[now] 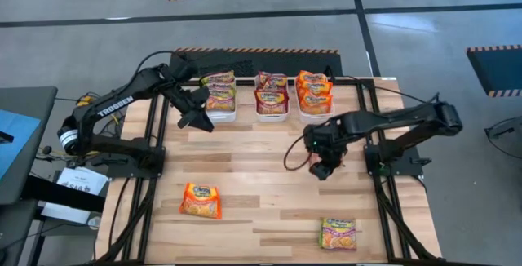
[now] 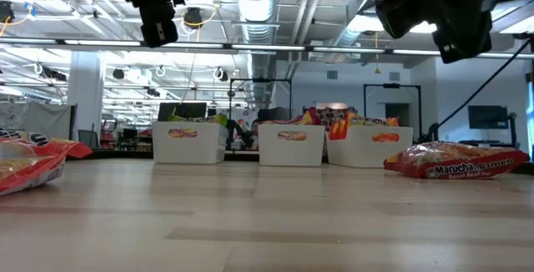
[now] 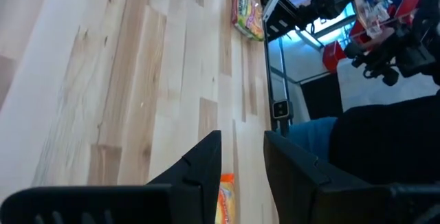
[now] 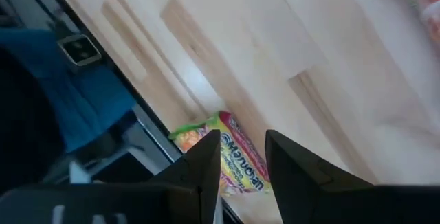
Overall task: Sort Maruchan noodles
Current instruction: Put the red noodle pack into the center white bin
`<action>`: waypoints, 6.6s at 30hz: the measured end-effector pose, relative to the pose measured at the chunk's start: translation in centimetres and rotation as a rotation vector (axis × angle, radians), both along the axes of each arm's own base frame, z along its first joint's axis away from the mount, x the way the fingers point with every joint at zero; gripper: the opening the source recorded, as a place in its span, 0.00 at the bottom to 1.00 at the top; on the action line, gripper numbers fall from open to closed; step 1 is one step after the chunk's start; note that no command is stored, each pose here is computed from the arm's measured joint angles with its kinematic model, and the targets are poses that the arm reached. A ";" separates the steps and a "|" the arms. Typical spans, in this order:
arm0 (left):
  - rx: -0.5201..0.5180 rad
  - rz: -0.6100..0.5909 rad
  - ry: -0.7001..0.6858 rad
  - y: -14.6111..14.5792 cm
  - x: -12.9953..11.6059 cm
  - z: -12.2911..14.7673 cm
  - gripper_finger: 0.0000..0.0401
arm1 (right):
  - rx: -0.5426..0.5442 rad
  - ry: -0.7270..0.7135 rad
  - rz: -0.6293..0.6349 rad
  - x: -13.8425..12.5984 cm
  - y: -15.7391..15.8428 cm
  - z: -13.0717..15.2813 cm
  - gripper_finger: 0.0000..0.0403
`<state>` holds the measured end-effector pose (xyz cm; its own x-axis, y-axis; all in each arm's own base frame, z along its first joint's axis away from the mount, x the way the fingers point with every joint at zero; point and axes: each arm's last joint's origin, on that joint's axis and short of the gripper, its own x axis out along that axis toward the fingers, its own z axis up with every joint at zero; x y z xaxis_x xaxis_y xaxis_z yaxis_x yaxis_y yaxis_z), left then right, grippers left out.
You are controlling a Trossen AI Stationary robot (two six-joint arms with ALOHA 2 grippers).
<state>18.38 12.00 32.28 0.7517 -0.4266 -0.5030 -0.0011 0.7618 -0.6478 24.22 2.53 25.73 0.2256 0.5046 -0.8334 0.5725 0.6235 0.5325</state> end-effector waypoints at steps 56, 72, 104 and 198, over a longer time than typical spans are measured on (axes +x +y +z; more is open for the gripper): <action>0.057 0.287 0.180 0.9 0.3 -0.3 0.24 | -0.297 0.178 0.285 -1.2 -13.7 -6.5 0.53; 0.107 0.335 0.190 1.1 0.3 -0.2 0.24 | -0.259 0.221 0.306 -2.8 -12.9 -9.7 0.53; 0.106 0.387 0.207 1.3 0.4 -0.2 0.24 | -0.461 0.154 0.329 0.6 -10.0 -5.2 0.01; 0.134 0.448 0.243 1.4 0.4 -0.3 0.24 | -0.797 -0.326 -0.107 9.2 -18.0 1.0 0.42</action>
<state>18.74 13.43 31.99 0.7005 -0.0097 -0.7136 -0.4840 0.7284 -0.4850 33.45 -15.48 26.77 0.5273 -0.2402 -0.8150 0.5443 0.8320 0.1069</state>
